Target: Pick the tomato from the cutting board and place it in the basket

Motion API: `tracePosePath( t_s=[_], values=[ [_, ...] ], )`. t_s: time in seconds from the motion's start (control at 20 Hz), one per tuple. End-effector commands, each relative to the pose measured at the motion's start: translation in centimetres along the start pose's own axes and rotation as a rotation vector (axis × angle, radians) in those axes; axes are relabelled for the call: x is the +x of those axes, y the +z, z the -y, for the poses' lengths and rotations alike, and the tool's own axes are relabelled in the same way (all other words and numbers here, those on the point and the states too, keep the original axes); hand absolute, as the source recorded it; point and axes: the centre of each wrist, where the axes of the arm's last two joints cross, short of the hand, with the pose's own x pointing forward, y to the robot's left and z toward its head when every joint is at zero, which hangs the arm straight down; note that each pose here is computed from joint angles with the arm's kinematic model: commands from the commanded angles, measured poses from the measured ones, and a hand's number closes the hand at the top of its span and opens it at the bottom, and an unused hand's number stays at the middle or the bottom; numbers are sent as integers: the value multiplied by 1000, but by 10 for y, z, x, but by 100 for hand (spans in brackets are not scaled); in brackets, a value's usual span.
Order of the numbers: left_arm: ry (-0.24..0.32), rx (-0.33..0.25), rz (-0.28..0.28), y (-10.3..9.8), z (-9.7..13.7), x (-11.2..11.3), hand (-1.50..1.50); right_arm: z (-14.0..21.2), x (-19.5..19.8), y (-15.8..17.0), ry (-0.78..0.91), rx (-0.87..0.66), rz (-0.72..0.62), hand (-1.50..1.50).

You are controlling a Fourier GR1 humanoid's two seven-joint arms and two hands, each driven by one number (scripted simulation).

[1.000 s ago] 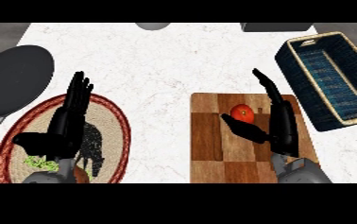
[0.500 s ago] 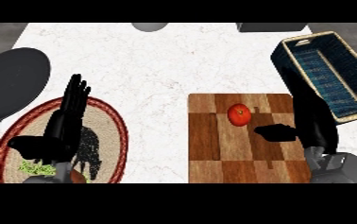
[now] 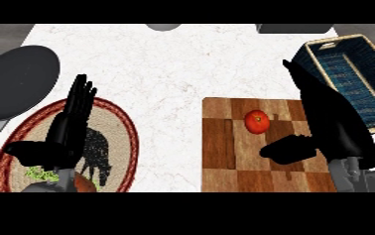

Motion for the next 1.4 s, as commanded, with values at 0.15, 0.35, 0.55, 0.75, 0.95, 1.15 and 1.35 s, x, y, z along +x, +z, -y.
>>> tracePosePath(
  t_s=[0.15,0.35,0.55,0.75,0.95,1.15,1.35],
  values=[
    [19,-20,10,6,0,-5,0,-2,16,-11,149,31,-270,-150],
    [16,3,0,-5,10,-12,0,-23,11,-13,159,53,-286,-150],
    [9,-5,-9,-2,6,-2,0,-27,7,-5,125,61,-288,-150],
    [15,-1,5,-7,-2,-1,0,-28,-1,-8,112,72,-274,-150],
    [18,-10,3,8,7,14,0,-56,8,-2,106,53,-246,-150],
    [28,-7,8,2,14,-1,0,-68,-11,-8,130,63,-252,-150],
    [10,4,11,3,19,-1,0,-68,-16,-8,120,27,-262,-150]
  ],
)
